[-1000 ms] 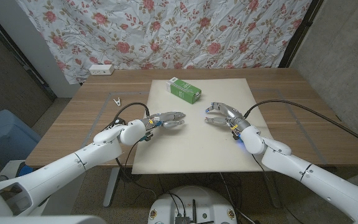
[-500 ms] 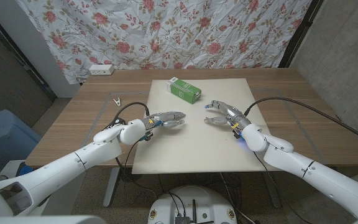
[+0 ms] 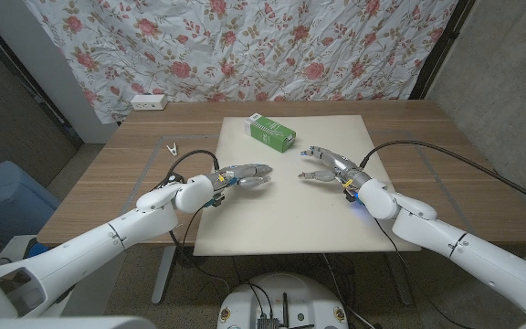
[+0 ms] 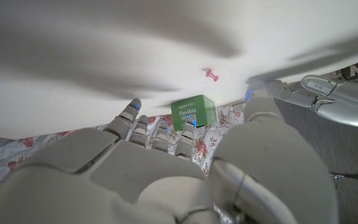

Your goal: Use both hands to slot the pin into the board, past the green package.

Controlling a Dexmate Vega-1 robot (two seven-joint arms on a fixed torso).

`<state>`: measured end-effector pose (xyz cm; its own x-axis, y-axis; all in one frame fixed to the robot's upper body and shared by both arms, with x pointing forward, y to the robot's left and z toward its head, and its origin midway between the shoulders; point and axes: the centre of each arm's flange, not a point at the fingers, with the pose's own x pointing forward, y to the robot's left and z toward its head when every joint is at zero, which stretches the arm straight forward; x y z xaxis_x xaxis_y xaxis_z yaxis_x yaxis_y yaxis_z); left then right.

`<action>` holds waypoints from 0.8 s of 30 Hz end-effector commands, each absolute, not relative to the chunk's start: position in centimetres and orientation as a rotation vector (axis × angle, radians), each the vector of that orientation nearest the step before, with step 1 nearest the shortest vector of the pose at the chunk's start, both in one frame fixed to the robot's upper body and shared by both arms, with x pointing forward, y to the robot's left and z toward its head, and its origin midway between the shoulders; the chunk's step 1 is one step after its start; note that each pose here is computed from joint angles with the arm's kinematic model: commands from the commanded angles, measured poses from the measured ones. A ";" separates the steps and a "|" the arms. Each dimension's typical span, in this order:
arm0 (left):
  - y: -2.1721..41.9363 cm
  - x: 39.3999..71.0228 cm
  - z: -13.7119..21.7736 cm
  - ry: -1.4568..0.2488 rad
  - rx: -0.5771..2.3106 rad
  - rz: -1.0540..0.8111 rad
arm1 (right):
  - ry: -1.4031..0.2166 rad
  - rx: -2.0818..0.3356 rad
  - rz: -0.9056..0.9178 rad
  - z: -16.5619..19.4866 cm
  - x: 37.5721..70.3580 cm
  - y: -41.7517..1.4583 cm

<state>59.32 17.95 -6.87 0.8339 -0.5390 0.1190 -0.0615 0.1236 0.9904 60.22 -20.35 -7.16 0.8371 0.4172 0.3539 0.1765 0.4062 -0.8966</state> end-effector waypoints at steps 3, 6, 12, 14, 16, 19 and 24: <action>18.0 58.6 -5.3 -0.583 1.344 -0.320 | -0.620 -1.103 0.159 -6.4 59.9 -21.2; 18.0 58.3 -4.9 -0.601 1.327 -0.310 | -0.623 -1.097 0.153 -6.3 59.9 -21.3; 18.3 57.9 -4.2 -0.617 1.292 -0.283 | -0.625 -1.071 0.154 -6.1 59.7 -21.4; 18.5 57.8 -4.1 -0.621 1.273 -0.272 | -0.623 -1.064 0.157 -6.0 59.7 -21.6; 18.7 57.7 -4.0 -0.626 1.249 -0.260 | -0.619 -1.055 0.154 -5.9 59.6 -21.7; 19.2 57.5 -3.8 -0.631 1.214 -0.235 | -0.615 -1.015 0.147 -5.8 59.5 -21.9; 20.2 57.7 -3.2 -0.644 1.130 -0.153 | -0.613 -0.942 0.117 -5.9 59.4 -22.0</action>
